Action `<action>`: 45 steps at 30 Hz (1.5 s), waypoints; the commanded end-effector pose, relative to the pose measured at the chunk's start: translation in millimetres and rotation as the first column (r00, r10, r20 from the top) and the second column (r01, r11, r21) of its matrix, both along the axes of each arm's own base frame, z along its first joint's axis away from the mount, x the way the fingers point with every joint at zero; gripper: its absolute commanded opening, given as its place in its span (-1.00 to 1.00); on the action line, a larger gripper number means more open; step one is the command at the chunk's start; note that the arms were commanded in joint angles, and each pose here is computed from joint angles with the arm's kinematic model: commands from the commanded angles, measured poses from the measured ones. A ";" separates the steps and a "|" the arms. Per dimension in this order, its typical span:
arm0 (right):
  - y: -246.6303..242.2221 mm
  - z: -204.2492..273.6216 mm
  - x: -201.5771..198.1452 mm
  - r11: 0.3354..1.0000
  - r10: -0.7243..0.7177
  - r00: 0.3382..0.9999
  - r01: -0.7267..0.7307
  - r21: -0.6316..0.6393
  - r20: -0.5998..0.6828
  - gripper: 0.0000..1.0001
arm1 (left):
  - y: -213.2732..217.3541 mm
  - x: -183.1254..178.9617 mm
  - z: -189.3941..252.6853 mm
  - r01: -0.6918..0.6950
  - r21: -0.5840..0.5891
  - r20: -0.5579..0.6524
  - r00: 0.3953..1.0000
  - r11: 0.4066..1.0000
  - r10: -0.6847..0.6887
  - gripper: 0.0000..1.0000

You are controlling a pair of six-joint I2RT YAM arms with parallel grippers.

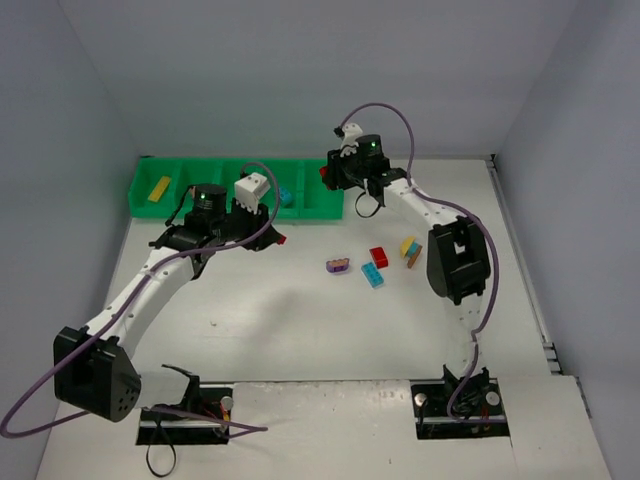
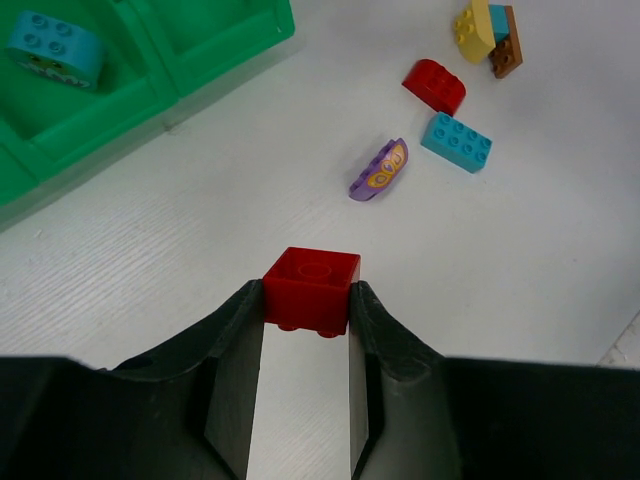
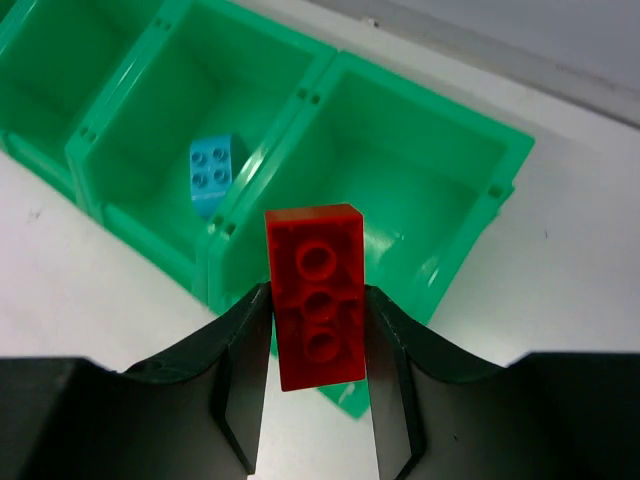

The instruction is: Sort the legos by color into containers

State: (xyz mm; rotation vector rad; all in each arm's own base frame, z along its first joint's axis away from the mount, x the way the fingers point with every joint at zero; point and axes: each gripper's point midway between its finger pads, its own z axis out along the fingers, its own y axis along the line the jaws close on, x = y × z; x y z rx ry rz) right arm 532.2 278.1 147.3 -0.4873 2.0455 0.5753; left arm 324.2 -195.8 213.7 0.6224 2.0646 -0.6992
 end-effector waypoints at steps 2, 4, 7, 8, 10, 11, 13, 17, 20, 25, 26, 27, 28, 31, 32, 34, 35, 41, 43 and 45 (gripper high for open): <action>25.3 39.3 37.9 0.998 -0.032 0.989 0.023 0.067 0.142 -0.20 | 9.4 14.4 27.6 -0.103 -0.039 0.087 0.991 0.994 0.106 -1.00; 26.7 34.3 46.2 0.997 -0.046 0.989 0.037 0.067 0.143 0.09 | 11.2 16.1 28.0 -0.128 -0.045 0.089 0.987 0.991 0.131 -1.00; 24.9 37.5 50.6 0.997 -0.046 0.986 0.037 0.062 0.159 0.43 | 11.2 23.6 33.5 -0.153 -0.059 0.108 0.981 0.986 0.159 -1.00; 24.6 40.6 51.2 0.998 -0.042 0.985 0.032 0.063 0.167 0.54 | 9.6 29.4 38.0 -0.157 -0.065 0.122 0.979 0.985 0.164 -1.00; 21.2 49.9 49.7 0.998 -0.039 0.983 0.029 0.060 0.177 0.64 | 7.8 35.8 42.4 -0.161 -0.068 0.132 0.977 0.985 0.168 -1.00; 18.1 56.1 48.3 0.998 -0.044 0.983 0.033 0.061 0.180 0.64 | 6.8 42.1 40.9 -0.169 -0.064 0.133 0.975 0.984 0.176 -1.00; 3.0 74.5 41.6 0.995 -0.081 0.980 0.067 0.080 0.183 0.64 | 2.2 52.6 55.4 -0.171 -0.079 0.171 0.968 0.982 0.182 -1.00; -30.4 122.7 9.4 0.981 -0.168 0.966 0.144 0.132 0.198 0.64 | -18.6 82.3 77.0 -0.177 -0.088 0.241 0.951 0.980 0.193 -1.00; -58.4 103.0 -18.7 0.958 -0.274 0.955 0.260 0.125 0.117 0.64 | -34.3 108.6 74.6 -0.205 -0.064 0.268 0.939 0.977 0.215 -1.00; -103.8 96.7 -83.5 0.907 -0.406 0.914 0.402 0.125 0.008 0.64 | -67.2 160.5 81.8 -0.252 -0.072 0.340 0.903 0.965 0.261 -1.00; -110.0 92.7 -96.1 0.904 -0.416 0.909 0.415 0.105 -0.013 0.64 | -69.4 169.0 79.4 -0.266 -0.071 0.341 0.899 0.961 0.274 -1.00; -115.8 107.4 -109.9 0.899 -0.424 0.906 0.420 0.127 0.003 0.64 | -71.0 177.2 78.8 -0.287 -0.078 0.338 0.893 0.955 0.296 -1.00; -119.7 107.1 -119.1 0.898 -0.426 0.905 0.423 0.123 0.001 0.64 | -78.4 191.3 76.8 -0.290 -0.083 0.345 0.889 0.953 0.300 -0.93; -131.8 103.2 -155.3 0.896 -0.429 0.903 0.428 0.121 -0.020 0.64 | -91.8 213.9 53.0 -0.298 -0.053 0.332 0.895 0.953 0.298 -0.78; -135.8 101.8 -170.7 0.897 -0.424 0.905 0.424 0.125 -0.026 0.64 | -95.6 222.6 65.4 -0.298 -0.069 0.353 0.885 0.952 0.303 -0.76; -139.1 97.9 -184.2 0.896 -0.423 0.905 0.425 0.130 -0.041 0.64 | -98.9 237.0 41.7 -0.321 -0.025 0.330 0.891 0.947 0.311 -0.66; -142.1 101.5 -193.5 0.896 -0.422 0.906 0.423 0.138 -0.036 0.64 | -99.6 243.3 49.8 -0.331 -0.027 0.343 0.884 0.943 0.319 -0.55; -144.3 75.9 -222.4 0.914 -0.380 0.922 0.386 0.127 -0.069 0.64 | -102.7 255.9 42.5 -0.326 0.013 0.357 0.885 0.945 0.300 0.28; -146.5 73.9 -225.1 0.913 -0.384 0.921 0.390 0.123 -0.065 0.64 | -105.6 251.2 44.2 -0.302 0.016 0.354 0.893 0.953 0.277 0.34; -146.7 70.2 -225.7 0.915 -0.381 0.922 0.387 0.115 -0.067 0.64 | -106.1 240.2 51.8 -0.271 0.019 0.354 0.902 0.962 0.247 0.37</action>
